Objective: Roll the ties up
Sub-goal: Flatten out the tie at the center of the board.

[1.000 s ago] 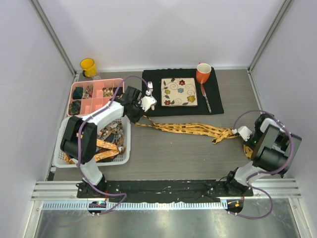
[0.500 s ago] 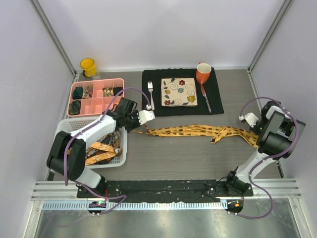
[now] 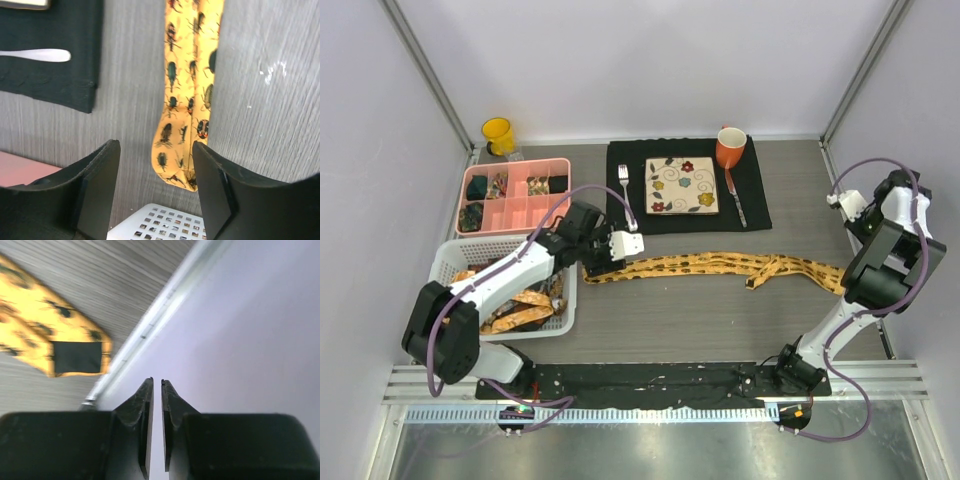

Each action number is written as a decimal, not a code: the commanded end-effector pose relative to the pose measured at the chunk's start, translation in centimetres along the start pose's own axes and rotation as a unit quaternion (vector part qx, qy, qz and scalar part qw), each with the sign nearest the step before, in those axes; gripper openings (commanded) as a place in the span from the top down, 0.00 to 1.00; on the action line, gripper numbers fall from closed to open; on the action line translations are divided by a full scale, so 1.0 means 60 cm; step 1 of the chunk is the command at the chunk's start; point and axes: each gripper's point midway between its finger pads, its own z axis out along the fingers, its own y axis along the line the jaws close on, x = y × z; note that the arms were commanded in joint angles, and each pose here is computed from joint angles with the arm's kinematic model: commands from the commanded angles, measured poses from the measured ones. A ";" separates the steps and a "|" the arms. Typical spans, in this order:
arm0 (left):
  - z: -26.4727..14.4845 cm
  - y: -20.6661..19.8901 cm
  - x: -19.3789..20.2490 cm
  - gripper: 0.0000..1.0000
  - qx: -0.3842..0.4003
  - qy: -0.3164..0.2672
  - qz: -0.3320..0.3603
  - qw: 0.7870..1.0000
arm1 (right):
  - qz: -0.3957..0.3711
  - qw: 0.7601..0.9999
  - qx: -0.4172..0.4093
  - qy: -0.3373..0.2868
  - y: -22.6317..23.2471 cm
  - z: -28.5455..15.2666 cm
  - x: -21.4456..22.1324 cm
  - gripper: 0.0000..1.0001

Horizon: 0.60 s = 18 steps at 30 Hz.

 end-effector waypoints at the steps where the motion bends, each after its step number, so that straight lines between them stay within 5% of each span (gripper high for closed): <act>1: -0.015 0.031 -0.052 0.35 -0.019 -0.045 -0.026 0.998 | 0.071 0.991 -0.100 -0.058 0.092 -0.066 -0.032 0.83; 8: 0.010 0.053 -0.083 0.35 -0.031 -0.048 -0.066 0.996 | 0.175 0.966 -0.174 -0.075 0.200 -0.044 -0.088 0.85; 18: 0.012 0.042 -0.071 0.35 -0.025 -0.037 -0.081 0.996 | 0.177 0.978 -0.105 0.023 0.170 0.086 -0.018 0.89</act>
